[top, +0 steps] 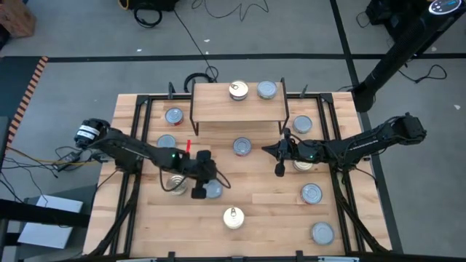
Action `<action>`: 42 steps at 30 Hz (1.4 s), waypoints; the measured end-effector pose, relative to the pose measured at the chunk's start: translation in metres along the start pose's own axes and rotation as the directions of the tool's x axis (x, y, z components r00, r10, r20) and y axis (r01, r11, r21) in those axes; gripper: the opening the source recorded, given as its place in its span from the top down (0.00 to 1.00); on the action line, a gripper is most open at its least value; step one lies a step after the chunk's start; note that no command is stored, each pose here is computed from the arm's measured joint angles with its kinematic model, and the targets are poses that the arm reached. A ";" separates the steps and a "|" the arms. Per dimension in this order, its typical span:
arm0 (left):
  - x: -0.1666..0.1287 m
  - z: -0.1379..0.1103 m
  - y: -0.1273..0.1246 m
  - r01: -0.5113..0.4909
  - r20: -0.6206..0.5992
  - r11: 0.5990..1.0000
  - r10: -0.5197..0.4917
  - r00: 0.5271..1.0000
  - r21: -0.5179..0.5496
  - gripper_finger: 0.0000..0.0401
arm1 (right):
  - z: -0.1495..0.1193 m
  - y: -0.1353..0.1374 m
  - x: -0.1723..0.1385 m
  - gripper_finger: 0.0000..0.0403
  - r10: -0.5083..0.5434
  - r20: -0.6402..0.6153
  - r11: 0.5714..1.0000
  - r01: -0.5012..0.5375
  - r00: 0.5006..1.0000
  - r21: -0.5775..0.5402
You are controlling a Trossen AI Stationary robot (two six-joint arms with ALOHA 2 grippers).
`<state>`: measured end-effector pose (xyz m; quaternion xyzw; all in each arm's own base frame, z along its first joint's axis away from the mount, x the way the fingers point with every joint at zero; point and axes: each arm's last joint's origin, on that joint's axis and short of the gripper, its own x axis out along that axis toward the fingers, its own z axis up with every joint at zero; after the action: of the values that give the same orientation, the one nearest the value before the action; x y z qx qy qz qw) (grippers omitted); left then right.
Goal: Stack canned seafood by type on shelf
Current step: Put the red tuna can on the shelf
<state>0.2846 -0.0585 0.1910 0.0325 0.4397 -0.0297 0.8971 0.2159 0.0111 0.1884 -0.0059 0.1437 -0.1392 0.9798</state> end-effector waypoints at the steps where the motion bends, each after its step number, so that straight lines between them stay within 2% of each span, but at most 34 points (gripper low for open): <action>1: 0.001 0.001 0.003 -0.010 0.020 1.000 0.010 1.000 0.001 1.00 | 0.000 0.000 0.000 0.98 0.000 0.000 1.000 0.000 1.000 0.000; 6: 0.007 -0.002 0.014 -0.076 0.108 0.997 0.076 0.991 -0.001 1.00 | 0.000 -0.001 0.000 0.98 -0.022 0.002 1.000 0.022 1.000 -0.007; 11: 0.012 -0.007 0.019 -0.097 0.182 0.995 0.100 0.978 -0.025 1.00 | 0.000 -0.001 0.000 0.98 -0.026 0.002 1.000 0.026 1.000 -0.008; 17: 0.012 -0.002 0.021 -0.157 0.290 0.986 0.167 0.943 -0.058 1.00 | 0.000 0.001 -0.001 0.98 -0.018 0.003 1.000 0.018 1.000 -0.006; 21: 0.013 -0.005 0.015 -0.151 0.339 0.988 0.151 0.929 -0.028 1.00 | 0.001 0.001 0.000 0.98 -0.019 0.010 1.000 0.019 1.000 0.001; 25: 0.014 -0.010 0.009 -0.156 0.354 0.987 0.129 0.926 0.048 1.00 | 0.001 0.001 0.000 0.98 -0.019 0.015 1.000 0.019 1.000 0.003; 31: 0.006 0.003 0.000 -0.181 0.508 0.977 0.098 0.856 0.116 1.00 | 0.013 0.001 0.001 0.98 -0.018 0.064 1.000 0.018 0.998 0.000; 36: 0.000 0.014 -0.001 -0.190 0.612 0.978 0.097 0.785 0.089 1.00 | 0.018 0.004 0.000 0.99 -0.006 0.077 1.000 0.007 0.997 -0.004; 42: -0.001 0.015 -0.002 -0.186 0.630 0.976 0.076 0.773 0.111 1.00 | 0.010 0.014 0.005 0.99 0.025 0.041 0.999 -0.024 0.999 -0.025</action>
<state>0.2959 -0.0613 0.2005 0.1265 0.1119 -0.0127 0.9855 0.2272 0.0229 0.1956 -0.0192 0.1252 -0.1254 0.9840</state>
